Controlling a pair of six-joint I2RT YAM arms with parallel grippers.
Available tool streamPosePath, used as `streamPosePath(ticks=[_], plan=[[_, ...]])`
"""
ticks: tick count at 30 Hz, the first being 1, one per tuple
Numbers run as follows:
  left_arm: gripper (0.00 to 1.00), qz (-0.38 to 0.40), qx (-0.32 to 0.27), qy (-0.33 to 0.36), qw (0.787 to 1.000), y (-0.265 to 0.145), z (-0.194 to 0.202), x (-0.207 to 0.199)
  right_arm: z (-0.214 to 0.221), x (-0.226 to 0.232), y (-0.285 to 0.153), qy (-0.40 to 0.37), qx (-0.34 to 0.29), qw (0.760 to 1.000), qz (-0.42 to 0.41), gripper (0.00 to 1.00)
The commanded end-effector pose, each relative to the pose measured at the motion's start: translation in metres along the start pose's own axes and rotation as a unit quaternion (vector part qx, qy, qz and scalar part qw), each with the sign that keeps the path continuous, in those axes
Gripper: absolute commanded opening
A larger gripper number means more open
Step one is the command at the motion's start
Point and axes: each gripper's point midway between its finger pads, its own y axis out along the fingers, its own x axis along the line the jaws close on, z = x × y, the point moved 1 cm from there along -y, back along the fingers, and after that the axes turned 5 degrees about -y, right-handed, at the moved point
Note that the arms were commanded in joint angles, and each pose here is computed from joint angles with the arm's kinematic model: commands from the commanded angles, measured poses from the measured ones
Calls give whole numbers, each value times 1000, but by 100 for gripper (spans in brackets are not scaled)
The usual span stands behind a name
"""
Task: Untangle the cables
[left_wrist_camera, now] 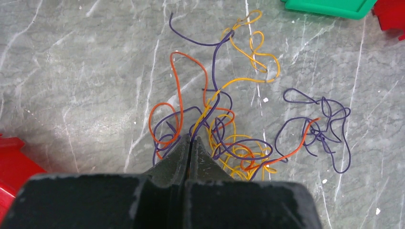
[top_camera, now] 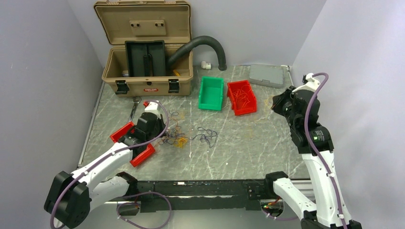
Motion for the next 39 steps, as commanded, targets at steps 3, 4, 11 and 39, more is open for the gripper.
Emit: streamPosePath(ticks=[3,4,11,39], plan=[[0,20,-27,14,999,-10,-20,-11,-56,73,-18,-4,-57,982,-181,0],[0,22,-27,15,999,-11,-20,-11,-60,80,-18,-1,-62,979,-196,0],[0,33,-32,12,999,-15,-19,-13,-90,120,-13,12,-78,959,-273,0],[0,36,-22,8,999,-14,-16,-17,-127,209,64,24,-55,938,-341,0]])
